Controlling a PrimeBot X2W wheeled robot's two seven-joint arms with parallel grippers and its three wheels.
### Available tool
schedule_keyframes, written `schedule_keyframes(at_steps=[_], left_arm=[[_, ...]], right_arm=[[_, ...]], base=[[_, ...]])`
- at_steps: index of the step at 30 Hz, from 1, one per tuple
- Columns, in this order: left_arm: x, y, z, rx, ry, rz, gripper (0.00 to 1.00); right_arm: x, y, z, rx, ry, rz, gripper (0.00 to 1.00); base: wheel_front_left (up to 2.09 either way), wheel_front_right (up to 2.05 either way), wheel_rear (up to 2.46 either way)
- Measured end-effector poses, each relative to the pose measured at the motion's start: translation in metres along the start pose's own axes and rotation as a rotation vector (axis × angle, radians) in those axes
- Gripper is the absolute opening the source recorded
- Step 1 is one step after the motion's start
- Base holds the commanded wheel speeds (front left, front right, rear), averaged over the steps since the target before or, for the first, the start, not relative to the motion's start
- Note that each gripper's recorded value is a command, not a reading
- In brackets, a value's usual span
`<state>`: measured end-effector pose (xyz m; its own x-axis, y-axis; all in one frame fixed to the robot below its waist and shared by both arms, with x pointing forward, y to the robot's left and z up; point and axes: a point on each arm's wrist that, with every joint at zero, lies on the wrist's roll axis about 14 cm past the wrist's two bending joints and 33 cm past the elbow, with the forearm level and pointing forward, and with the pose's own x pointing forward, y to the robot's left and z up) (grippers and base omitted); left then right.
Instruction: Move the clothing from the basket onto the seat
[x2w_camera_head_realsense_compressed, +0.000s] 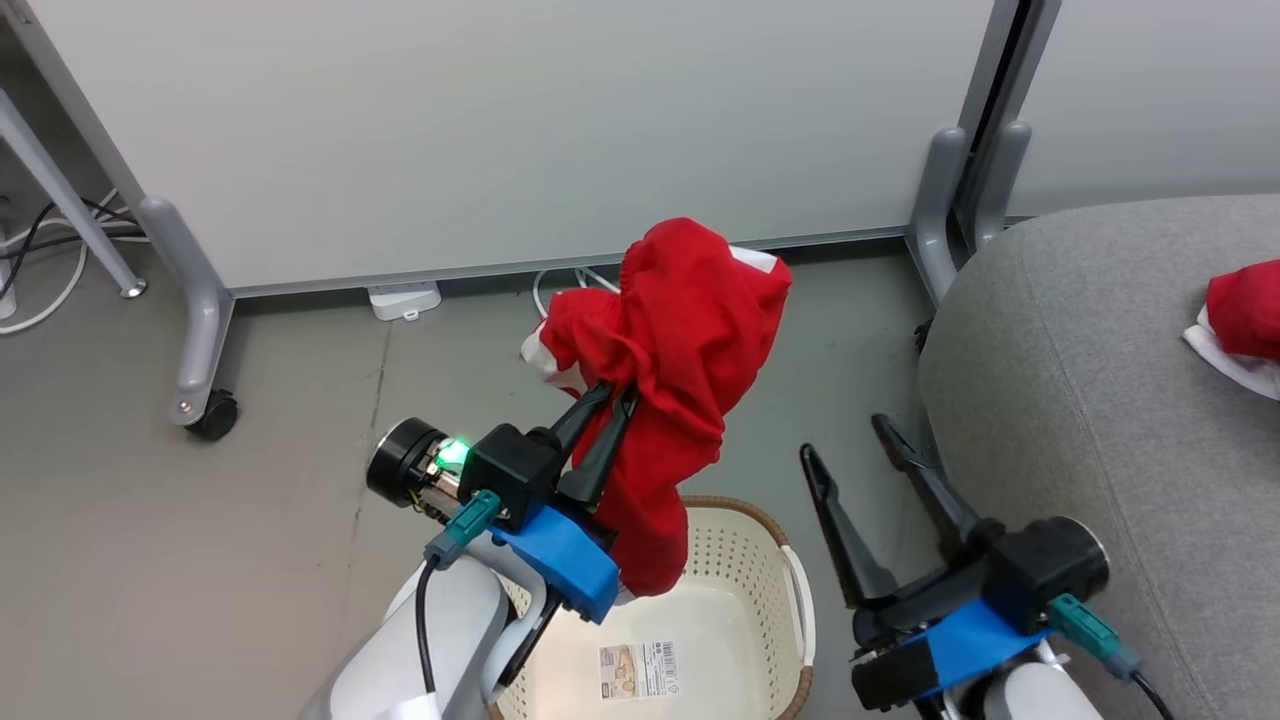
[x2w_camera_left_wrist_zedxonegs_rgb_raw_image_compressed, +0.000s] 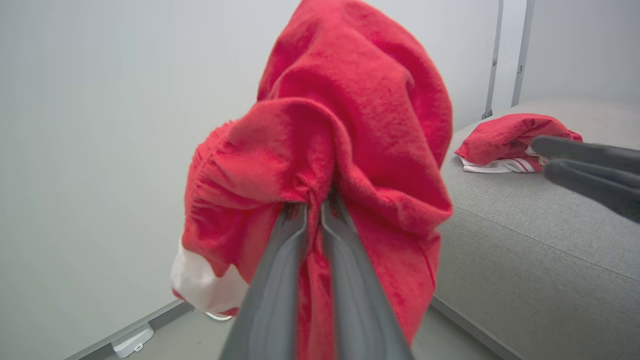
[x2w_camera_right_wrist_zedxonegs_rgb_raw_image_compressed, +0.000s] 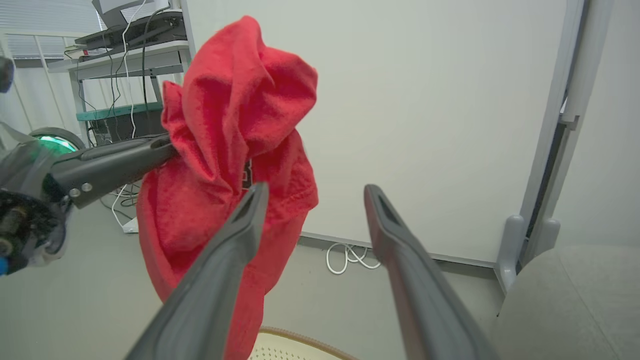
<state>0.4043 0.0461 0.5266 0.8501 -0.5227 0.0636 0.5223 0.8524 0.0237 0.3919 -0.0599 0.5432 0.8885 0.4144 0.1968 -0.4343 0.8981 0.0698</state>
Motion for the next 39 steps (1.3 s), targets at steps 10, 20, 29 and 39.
schedule_keyframes(at_steps=[10,20,29,39], left_arm=[[0.011,-0.003,0.007,0.010,-0.017,-0.021,0.00],[0.015,-0.009,0.008,0.006,-0.022,-0.039,0.00],[0.017,-0.014,0.008,-0.002,-0.024,-0.050,0.00],[0.017,-0.014,0.013,0.006,-0.036,-0.048,0.00]], right_arm=[[0.037,0.053,-0.023,0.051,0.059,0.182,1.00],[0.060,0.076,-0.043,0.098,0.119,0.255,1.00],[0.067,0.087,-0.040,0.133,0.113,0.286,0.00],[0.066,0.086,-0.036,0.129,0.106,0.283,0.00]], base=[[0.00,0.00,0.00],[0.00,0.00,0.00],[0.00,0.00,0.00],[0.00,0.00,0.00]])
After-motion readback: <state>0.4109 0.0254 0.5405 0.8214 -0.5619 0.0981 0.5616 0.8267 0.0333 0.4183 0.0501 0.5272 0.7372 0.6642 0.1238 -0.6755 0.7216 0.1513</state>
